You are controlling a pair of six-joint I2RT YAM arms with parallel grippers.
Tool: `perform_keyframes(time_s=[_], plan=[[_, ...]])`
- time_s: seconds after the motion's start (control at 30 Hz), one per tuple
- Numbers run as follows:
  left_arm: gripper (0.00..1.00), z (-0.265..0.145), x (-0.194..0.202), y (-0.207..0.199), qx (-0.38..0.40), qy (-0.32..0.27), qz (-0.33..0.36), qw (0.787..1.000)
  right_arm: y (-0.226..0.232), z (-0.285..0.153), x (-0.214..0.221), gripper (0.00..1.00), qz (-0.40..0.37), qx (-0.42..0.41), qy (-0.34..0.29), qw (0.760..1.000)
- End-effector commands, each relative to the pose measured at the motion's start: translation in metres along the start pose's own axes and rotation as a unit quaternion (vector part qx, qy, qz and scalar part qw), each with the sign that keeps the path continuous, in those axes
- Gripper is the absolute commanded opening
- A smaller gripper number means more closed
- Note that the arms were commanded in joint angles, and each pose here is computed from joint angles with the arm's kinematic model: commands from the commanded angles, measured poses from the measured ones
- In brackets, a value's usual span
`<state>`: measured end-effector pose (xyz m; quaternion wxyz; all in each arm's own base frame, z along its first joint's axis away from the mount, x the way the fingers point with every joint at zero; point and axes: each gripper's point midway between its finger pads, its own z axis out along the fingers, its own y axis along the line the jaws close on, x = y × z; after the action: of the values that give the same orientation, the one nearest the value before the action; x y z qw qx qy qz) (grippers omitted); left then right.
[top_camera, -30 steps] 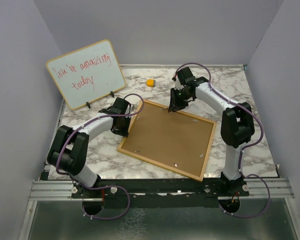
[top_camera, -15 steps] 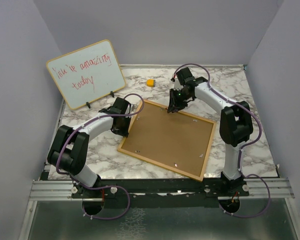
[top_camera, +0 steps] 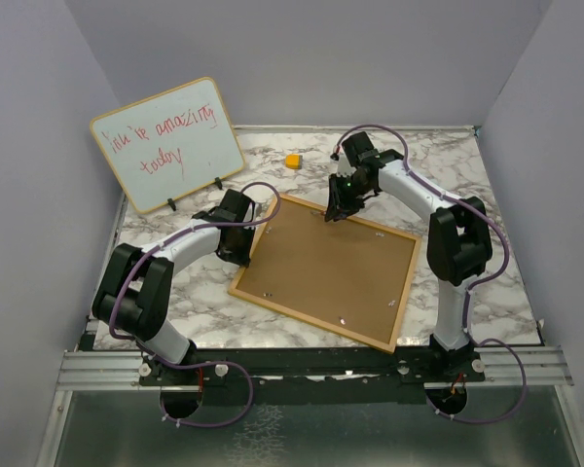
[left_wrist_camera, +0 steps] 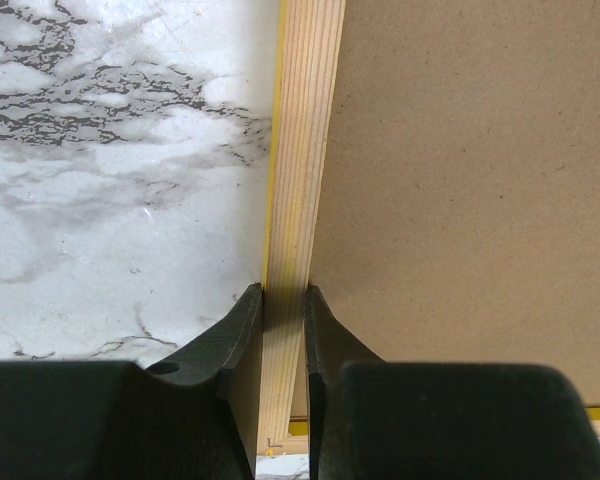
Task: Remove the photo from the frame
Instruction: Release the photo frame item from the photo frame.
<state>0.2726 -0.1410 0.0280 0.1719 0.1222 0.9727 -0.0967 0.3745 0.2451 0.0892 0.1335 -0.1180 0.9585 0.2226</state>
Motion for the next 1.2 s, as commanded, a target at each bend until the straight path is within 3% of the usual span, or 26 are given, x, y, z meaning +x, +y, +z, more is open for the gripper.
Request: perform_keyframes(time_s=[0.0,0.3,0.37,0.57,1.17], plan=[[0.06,0.013,0.013,-0.002,0.007,0.025,0.001,1.0,0.006,-0.006,0.004,0.0,-0.008,-0.012,0.009,1.0],[0.08,0.009,0.01,-0.01,0.028,0.017,0.006,0.999,-0.004,-0.024,-0.006,0.01,0.002,0.031,-0.038,0.999],[0.14,0.007,0.009,-0.01,0.029,0.013,0.007,0.999,-0.011,-0.025,-0.003,0.0,-0.02,0.044,-0.03,0.998],[0.19,0.006,0.007,-0.01,0.027,0.008,0.006,1.0,-0.015,-0.023,0.002,0.01,-0.07,0.039,0.004,0.997],[0.21,0.006,0.007,-0.01,0.027,0.01,0.006,1.0,-0.027,-0.013,0.003,0.0,-0.103,0.055,0.045,0.992]])
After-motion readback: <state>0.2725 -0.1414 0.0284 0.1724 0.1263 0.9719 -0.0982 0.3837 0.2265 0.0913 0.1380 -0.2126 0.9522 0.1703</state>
